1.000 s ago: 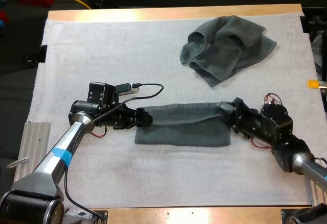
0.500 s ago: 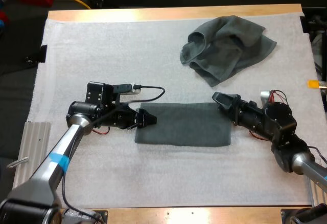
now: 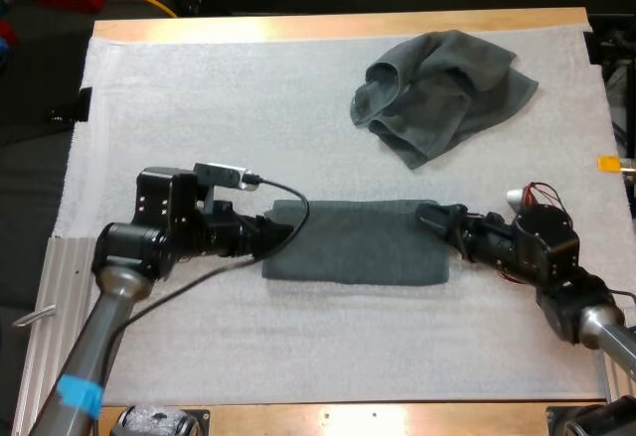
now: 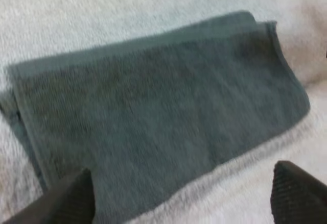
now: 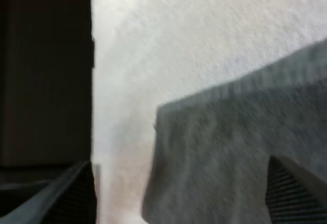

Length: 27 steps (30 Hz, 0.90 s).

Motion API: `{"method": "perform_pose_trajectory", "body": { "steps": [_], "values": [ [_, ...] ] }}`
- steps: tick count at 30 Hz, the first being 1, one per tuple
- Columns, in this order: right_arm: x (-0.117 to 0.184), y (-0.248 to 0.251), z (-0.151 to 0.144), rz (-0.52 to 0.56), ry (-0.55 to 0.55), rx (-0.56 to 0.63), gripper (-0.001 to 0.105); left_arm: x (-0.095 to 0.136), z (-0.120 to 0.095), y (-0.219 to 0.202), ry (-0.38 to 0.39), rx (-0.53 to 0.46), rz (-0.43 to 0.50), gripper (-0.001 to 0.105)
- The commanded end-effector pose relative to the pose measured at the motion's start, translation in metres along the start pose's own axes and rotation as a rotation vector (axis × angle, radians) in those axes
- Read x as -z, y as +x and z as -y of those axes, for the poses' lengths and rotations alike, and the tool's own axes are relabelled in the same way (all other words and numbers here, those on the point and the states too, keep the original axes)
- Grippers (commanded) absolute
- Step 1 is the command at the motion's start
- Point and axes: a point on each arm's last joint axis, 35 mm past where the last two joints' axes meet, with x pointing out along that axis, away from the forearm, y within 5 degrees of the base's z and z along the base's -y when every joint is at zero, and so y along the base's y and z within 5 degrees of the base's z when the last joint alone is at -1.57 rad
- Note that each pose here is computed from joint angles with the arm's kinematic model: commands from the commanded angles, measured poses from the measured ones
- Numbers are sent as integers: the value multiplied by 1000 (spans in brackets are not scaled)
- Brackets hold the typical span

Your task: Pick towel from pile, fold and stack

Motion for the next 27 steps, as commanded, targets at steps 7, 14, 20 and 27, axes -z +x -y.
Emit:
{"method": "perform_pose_trajectory", "body": {
  "steps": [7,14,20,27],
  "values": [
    [11,-21,-1,-78,-86,128,67,16,12,-24,35,-47,-6,69],
    [16,-35,-4,-166,-148,214,67,29,21,-42,43,-44,7,69],
    [3,-45,-19,-256,-274,306,67,43,28,-56,61,-45,-1,69],
    [-11,-53,-34,-325,-411,361,67,52,32,-65,59,-28,-7,69]
  ]
}}
